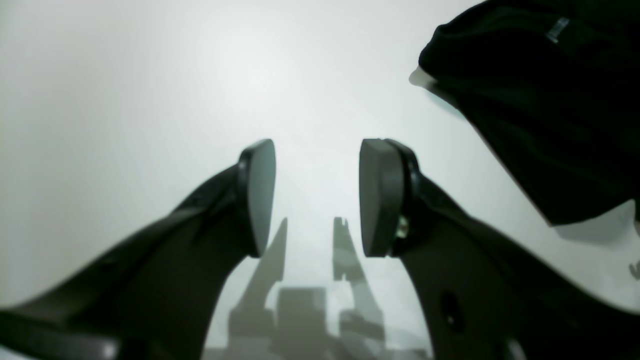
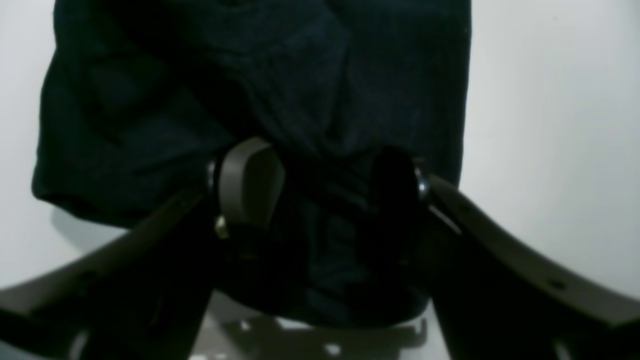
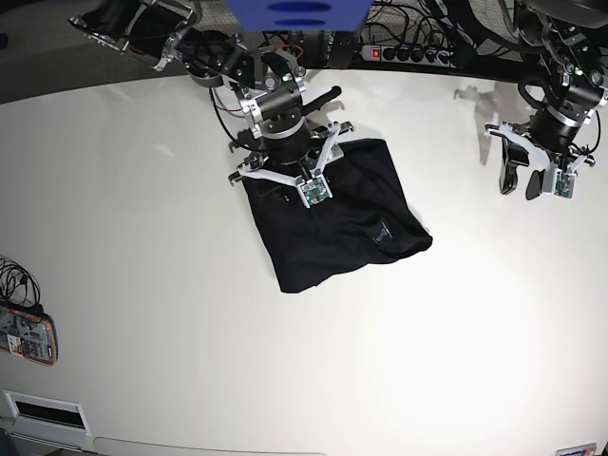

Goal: Fold the T-shirt properly
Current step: 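Grasp the bundle's edge with the right gripper and tug it straight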

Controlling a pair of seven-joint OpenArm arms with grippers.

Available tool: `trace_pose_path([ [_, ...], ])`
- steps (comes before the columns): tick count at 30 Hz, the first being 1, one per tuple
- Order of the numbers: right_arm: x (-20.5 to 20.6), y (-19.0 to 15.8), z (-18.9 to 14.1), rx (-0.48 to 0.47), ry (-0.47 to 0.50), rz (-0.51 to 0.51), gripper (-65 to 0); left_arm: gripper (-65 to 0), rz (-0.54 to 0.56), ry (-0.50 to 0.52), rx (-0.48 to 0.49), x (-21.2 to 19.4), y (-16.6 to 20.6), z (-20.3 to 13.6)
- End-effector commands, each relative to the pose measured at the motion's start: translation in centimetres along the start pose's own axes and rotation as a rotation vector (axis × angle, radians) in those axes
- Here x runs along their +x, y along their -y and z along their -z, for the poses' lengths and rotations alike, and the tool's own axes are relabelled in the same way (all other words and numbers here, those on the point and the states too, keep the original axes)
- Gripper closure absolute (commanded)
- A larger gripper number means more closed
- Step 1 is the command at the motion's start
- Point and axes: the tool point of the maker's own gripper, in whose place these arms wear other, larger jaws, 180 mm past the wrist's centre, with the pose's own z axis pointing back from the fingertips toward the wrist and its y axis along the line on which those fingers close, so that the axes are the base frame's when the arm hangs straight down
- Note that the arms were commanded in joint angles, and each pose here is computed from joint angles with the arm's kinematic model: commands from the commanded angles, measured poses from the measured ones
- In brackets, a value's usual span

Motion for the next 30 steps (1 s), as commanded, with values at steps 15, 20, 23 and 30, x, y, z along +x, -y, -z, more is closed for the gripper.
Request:
trace_pose_path([
  [15,3.2,-1.6,-0.1,0.026,0.084,0.008,-16.0,-26.5,0.013,0.043,0.008,1.2,-0.4,-0.4],
  [20,4.5,-2.3,-1.2,0.055,0.124,0.018,0.0,-26.5,0.013,0.046,0.008,1.3,-0.4,-0.4],
  [23,4.4,-3.2,-1.5,0.080,0.126,0.005,0.0,-26.5,0.014,0.047,0.005,1.3,-0.3,-0.3],
  [30,4.2,-7.5,-2.8,0.193,0.126,-0.025,0.0,-26.5,0.014,0.046,0.005,1.3,-0.3,-0.3],
])
